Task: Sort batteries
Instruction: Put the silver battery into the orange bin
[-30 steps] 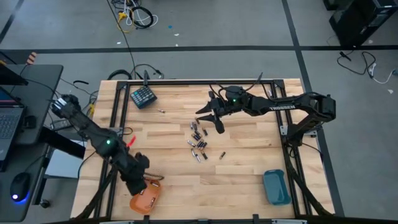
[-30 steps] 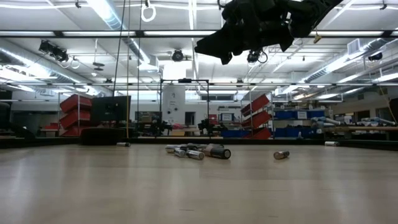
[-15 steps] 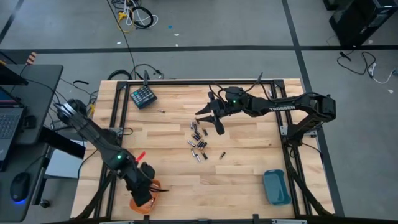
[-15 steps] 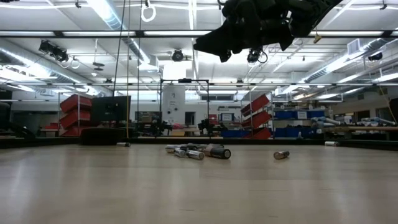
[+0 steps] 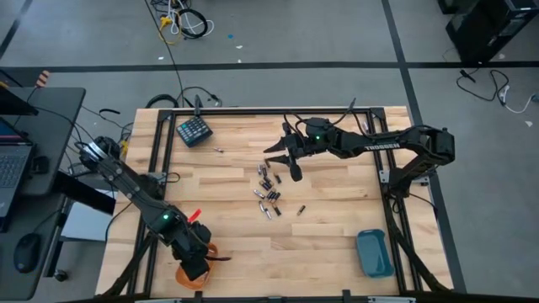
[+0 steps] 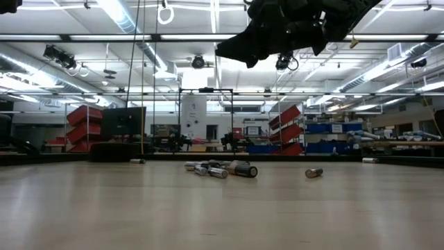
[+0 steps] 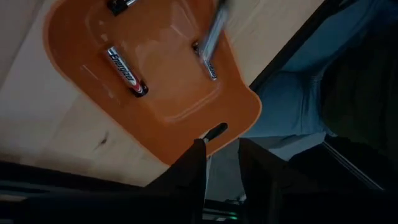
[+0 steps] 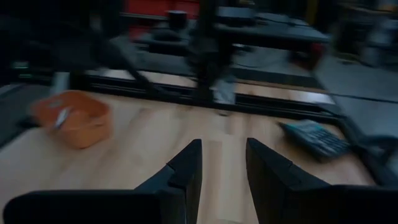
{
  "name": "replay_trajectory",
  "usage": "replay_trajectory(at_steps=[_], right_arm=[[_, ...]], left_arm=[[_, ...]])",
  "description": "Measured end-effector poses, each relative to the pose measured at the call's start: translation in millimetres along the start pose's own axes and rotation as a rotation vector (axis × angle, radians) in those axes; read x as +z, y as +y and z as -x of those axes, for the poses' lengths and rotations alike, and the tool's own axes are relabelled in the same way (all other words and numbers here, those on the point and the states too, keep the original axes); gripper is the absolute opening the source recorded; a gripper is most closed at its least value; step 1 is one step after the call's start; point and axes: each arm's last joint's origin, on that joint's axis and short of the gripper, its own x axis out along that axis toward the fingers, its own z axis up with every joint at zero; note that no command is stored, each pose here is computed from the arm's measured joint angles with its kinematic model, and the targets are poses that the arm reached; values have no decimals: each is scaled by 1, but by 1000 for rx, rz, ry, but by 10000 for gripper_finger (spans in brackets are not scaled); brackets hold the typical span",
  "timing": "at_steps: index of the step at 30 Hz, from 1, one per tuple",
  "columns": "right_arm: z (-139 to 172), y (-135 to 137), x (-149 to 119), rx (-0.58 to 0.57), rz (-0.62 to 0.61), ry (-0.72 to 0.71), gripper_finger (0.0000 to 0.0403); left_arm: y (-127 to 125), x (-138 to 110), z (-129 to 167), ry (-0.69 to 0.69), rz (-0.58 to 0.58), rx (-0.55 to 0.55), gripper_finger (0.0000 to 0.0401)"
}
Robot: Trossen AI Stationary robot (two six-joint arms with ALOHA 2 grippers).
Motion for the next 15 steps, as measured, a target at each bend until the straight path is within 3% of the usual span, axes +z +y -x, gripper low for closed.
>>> replay_trajectory(at_steps=[3,6,15], right_arm=[[0,-4,0,-128,0,20,110],[1,-8,1,-203,-6,25,110],[-2,-13,33,-210,-11,10,110]], left_arm=[[1,0,3,-44,-43,-3,95],[3,2,10,-194,-115,8,95],[24,4,30,-543,-245,228,92]])
